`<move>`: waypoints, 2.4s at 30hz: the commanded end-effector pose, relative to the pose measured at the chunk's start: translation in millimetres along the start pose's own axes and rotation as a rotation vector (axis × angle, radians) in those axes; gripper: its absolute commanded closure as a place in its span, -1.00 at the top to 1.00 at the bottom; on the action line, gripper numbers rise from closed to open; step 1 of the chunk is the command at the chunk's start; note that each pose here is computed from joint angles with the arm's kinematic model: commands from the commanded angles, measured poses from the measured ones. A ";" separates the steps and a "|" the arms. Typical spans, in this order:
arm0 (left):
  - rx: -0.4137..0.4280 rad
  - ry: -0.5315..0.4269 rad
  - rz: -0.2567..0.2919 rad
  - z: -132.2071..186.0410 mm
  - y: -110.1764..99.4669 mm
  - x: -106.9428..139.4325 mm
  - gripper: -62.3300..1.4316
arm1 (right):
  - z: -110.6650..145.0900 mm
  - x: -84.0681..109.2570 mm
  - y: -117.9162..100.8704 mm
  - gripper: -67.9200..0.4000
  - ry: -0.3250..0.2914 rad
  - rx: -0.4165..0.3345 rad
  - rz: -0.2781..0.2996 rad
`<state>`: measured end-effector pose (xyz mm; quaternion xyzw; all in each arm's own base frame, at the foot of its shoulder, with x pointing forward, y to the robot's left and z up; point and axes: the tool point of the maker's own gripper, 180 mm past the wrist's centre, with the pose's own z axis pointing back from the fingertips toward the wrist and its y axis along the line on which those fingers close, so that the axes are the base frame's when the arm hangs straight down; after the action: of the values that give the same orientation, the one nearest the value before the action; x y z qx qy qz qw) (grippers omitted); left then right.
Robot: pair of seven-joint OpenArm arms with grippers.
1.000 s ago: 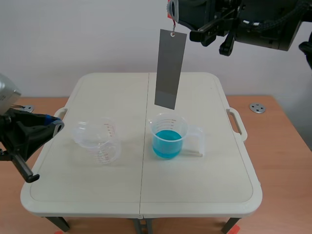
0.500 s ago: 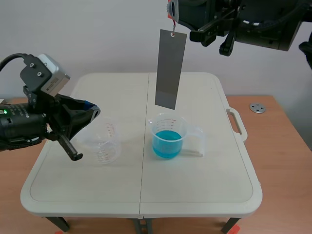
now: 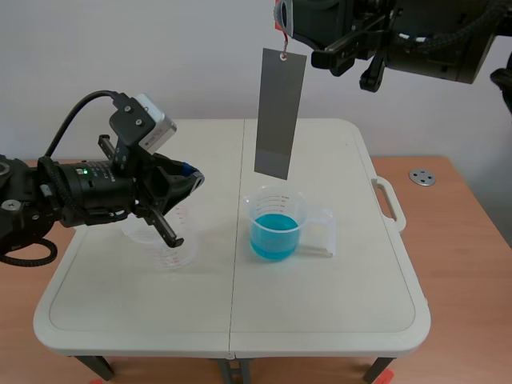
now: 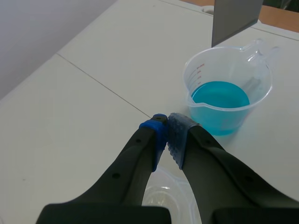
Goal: Hold the metal plate by the orange handle, dip it into the blue solution, take it out and point at it, then put the plate back in the beaker on the left.
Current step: 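Raise the plate and point at it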
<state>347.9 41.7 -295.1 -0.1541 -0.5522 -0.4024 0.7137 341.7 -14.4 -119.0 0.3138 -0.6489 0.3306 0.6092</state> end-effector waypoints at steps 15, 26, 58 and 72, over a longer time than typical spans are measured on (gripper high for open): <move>-0.062 -0.073 -0.049 -18.2 -7.5 32.2 -0.83 | 1.0 19.8 0.5 -0.94 -0.052 0.013 0.036; -0.062 -0.072 -0.049 -18.1 -7.4 32.0 -0.83 | 1.0 19.8 0.5 -0.94 -0.052 0.013 0.036; 0.139 -0.050 0.039 90.5 43.6 2.4 -0.83 | 2.0 21.2 -1.2 -0.94 -0.057 0.008 0.035; 0.300 0.194 0.150 197.6 34.0 -85.6 -0.83 | 1.2 26.9 -1.2 -0.94 -0.079 0.010 0.040</move>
<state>235.1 232.6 -301.8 -0.0406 -0.5097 -0.2806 0.8123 342.3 -16.2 -116.1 0.3149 -0.6537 0.3266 0.6056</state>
